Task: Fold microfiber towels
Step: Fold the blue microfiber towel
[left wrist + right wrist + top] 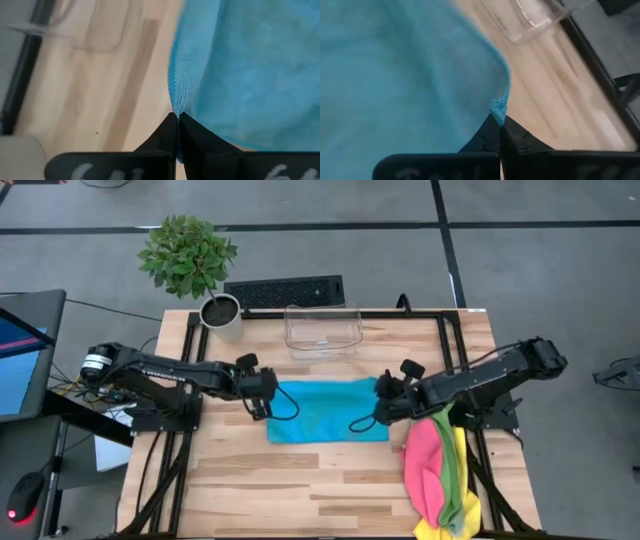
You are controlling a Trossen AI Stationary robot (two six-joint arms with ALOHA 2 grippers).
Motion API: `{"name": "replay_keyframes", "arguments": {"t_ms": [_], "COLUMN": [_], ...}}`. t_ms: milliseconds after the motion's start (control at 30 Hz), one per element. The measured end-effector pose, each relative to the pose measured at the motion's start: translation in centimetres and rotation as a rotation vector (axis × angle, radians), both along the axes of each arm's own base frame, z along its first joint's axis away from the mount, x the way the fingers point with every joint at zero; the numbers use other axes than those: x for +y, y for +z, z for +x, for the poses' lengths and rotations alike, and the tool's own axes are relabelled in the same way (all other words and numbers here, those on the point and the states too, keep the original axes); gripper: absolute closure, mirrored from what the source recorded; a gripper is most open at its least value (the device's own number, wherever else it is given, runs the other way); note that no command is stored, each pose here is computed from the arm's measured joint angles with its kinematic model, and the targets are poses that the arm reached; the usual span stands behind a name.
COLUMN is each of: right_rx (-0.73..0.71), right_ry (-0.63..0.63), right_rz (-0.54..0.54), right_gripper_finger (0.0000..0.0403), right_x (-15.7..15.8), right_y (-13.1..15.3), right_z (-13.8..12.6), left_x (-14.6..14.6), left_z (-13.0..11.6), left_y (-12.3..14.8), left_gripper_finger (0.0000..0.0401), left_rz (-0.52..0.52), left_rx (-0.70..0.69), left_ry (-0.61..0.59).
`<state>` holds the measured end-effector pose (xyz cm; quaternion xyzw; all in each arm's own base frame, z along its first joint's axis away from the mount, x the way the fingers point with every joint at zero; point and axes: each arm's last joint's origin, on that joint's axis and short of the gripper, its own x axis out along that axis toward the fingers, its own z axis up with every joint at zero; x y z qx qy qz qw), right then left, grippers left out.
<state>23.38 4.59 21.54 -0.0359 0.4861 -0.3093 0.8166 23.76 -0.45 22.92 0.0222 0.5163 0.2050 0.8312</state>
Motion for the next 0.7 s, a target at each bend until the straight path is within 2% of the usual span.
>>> {"name": "replay_keyframes", "arguments": {"t_ms": [300,433,700], "right_rx": [-0.063,-0.067,0.013], "right_ry": [0.001,0.004,0.013], "right_rz": [0.056,0.069,0.037], "right_gripper_finger": [0.0388,0.0386,0.0386], "right_x": [3.3,4.7,6.5], "right_y": [-0.3,-1.3,-4.4], "right_z": [-0.9,-0.7,-0.2], "left_x": [-3.0,-4.1,-5.6], "left_z": [-0.2,-0.2,-0.4], "left_y": [-0.4,-0.3,-0.3], "left_gripper_finger": [0.0401,0.0401,0.0401], "left_rz": [-0.056,-0.091,-0.121], "left_rx": [-0.061,-0.084,-0.110], "left_ry": [-0.016,-0.038,-0.053]}}
